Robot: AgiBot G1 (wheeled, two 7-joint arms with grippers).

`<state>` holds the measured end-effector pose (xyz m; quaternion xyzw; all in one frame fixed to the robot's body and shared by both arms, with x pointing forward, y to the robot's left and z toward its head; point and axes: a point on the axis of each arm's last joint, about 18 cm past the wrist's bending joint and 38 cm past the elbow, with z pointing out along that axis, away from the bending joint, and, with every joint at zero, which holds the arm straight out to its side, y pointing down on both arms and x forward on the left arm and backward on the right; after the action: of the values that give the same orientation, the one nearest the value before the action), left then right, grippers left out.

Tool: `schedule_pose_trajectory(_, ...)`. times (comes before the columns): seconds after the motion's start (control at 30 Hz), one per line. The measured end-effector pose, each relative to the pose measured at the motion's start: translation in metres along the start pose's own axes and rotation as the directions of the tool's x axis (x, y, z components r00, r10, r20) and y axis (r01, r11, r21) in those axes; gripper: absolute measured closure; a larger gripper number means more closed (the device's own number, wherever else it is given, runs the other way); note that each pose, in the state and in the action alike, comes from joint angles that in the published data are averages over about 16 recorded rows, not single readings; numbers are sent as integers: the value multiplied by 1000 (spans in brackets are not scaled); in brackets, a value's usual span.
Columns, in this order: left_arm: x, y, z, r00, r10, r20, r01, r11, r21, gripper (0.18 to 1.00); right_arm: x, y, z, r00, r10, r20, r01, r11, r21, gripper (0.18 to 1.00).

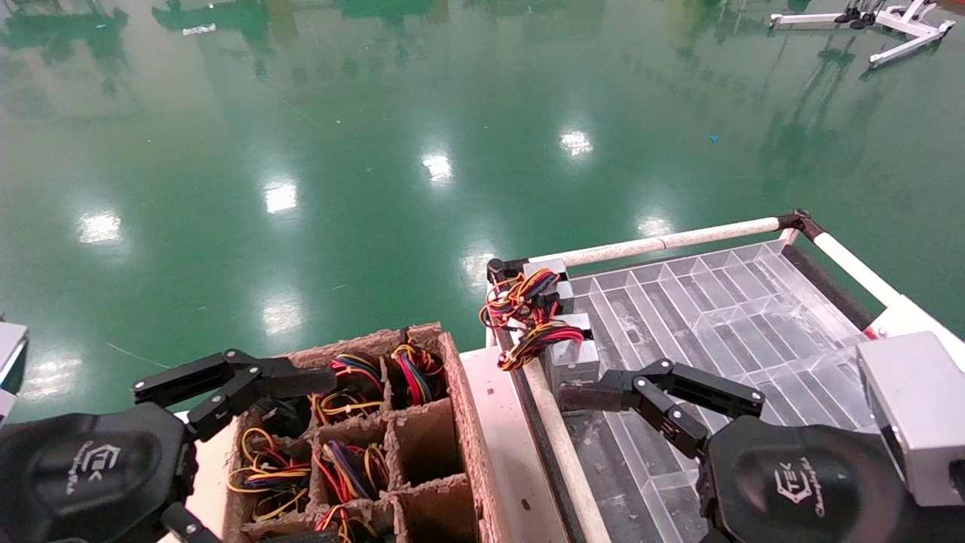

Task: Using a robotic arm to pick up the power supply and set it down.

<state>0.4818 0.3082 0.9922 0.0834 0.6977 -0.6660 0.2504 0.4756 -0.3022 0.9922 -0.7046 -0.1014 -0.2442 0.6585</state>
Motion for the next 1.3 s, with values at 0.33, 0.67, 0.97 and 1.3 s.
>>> schedule_pose_trajectory(0.33,0,0,0,1000,0,0,0,1000,0,247,0,0,0,1000,0,0,0,1000,0,178)
schedule_pose_trajectory(0.67,0,0,0,1000,0,0,0,1000,0,390,7,8,7,1000,2,-24,-3,1000,-30,178)
schedule_pose_trajectory(0.97,0,0,0,1000,0,0,0,1000,0,605,34,35,42,995,2,-104,-16,991,-132,178)
schedule_pose_trajectory(1.3,0,0,0,1000,0,0,0,1000,0,818,71,70,105,979,-42,-199,-14,962,-272,178)
